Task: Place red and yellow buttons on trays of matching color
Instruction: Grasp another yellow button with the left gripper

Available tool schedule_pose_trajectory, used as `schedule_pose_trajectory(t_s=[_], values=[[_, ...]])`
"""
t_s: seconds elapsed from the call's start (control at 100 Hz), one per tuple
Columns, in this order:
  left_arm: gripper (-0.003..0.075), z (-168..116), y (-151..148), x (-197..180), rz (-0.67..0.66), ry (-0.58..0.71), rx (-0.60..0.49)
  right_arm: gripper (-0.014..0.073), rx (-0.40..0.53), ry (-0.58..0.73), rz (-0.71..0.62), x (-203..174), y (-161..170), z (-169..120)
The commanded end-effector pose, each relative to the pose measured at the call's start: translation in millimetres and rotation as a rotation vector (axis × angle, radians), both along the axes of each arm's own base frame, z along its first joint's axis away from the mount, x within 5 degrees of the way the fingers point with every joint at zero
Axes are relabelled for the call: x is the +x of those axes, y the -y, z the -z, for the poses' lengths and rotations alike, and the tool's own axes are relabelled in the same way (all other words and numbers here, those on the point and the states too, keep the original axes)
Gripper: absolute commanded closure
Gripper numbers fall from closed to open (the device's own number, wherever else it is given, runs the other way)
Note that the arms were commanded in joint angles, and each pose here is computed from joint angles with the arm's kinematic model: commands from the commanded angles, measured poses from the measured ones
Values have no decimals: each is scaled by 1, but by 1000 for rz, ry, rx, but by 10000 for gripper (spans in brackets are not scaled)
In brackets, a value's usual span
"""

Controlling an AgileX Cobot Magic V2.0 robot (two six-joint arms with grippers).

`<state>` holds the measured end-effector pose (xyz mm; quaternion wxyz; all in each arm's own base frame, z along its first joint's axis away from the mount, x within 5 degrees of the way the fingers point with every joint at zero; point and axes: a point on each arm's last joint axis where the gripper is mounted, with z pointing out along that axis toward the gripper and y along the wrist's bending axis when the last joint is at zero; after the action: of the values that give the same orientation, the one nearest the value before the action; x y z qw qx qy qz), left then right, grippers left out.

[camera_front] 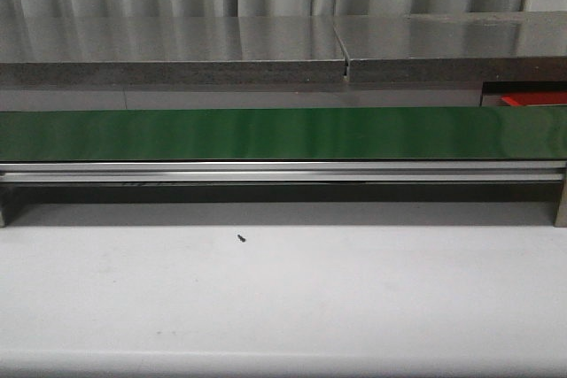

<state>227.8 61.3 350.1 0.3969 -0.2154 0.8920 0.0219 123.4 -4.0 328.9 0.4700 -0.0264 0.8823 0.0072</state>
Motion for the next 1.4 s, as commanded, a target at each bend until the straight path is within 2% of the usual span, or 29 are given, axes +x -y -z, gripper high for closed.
schedule_pose_trajectory(t_s=[0.0, 0.14, 0.47, 0.85, 1.39], values=[[165, -5, -14, 17, -49, 56, -14, 662, -2, 80, 7, 2, 0, -12], [165, 19, -34, 37, -97, -27, -47, 662, -2, 80, 7, 2, 0, -12], [165, 61, -65, 80, -143, -123, -82, 662, -2, 80, 7, 2, 0, -12], [165, 83, -80, 120, -131, -187, -99, 662, -2, 80, 7, 2, 0, -12], [165, 113, -93, 151, -130, -237, -124, 662, -2, 80, 7, 2, 0, -12]])
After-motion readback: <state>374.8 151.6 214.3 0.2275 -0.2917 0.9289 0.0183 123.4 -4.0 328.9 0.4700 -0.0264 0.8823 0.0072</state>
